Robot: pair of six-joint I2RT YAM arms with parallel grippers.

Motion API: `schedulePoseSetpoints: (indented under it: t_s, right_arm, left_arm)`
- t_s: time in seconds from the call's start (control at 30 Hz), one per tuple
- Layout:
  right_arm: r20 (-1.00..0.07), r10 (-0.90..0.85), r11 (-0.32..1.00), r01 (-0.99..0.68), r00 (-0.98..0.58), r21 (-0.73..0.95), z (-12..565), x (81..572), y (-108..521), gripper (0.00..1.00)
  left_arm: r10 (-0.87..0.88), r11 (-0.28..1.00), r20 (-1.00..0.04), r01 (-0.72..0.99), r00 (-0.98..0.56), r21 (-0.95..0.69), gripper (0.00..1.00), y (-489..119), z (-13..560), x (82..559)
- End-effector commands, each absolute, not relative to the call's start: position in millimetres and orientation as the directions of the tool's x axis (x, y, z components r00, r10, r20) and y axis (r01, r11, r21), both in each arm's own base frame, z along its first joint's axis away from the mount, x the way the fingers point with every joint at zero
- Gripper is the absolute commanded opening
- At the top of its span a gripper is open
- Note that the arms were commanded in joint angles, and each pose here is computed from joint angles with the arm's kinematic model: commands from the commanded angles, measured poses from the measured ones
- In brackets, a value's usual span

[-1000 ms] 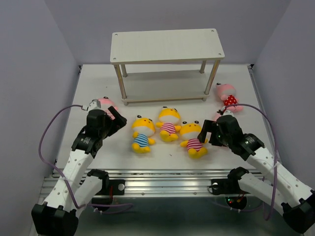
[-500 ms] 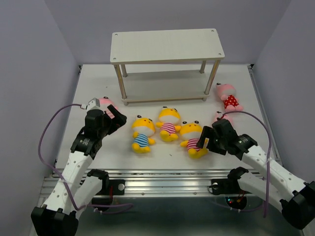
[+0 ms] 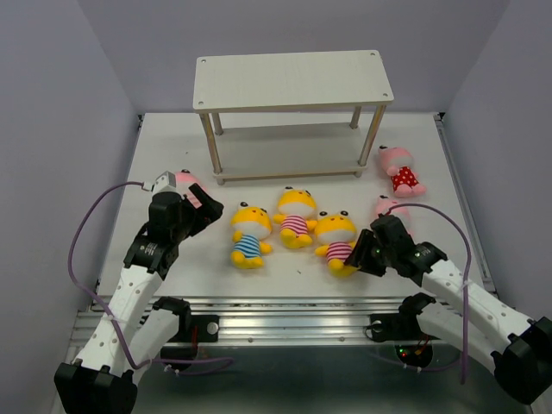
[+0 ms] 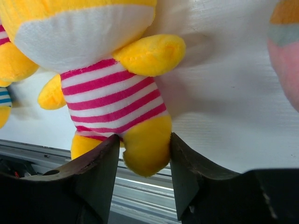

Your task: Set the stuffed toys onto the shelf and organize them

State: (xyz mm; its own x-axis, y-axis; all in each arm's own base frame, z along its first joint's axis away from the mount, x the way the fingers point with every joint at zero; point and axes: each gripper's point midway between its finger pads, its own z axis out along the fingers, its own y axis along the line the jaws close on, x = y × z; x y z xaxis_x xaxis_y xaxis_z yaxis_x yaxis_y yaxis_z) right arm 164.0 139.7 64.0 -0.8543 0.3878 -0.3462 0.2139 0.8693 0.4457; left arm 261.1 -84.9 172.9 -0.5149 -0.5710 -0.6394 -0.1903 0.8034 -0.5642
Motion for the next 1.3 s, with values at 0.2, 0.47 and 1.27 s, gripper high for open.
schedulePoseSetpoints:
  t_s: [0.2,0.47,1.27]
  right_arm:
    - [-0.426,0.376,0.863,0.144,-0.823,0.484,76,181,146,0.06]
    - [-0.632,0.296,0.911,0.013,-0.716,0.413,136,214,136,0.01]
    - [-0.908,0.226,0.957,-0.092,-0.353,0.274,228,358,162,0.01]
  left_arm:
    - [-0.562,0.807,-0.662,-0.152,-0.496,-0.571,0.99,-87,182,266]
    - [-0.561,0.806,-0.662,-0.146,-0.497,-0.573,0.99,-88,183,266]
    - [-0.559,0.805,-0.659,-0.142,-0.502,-0.575,0.99,-89,182,264]
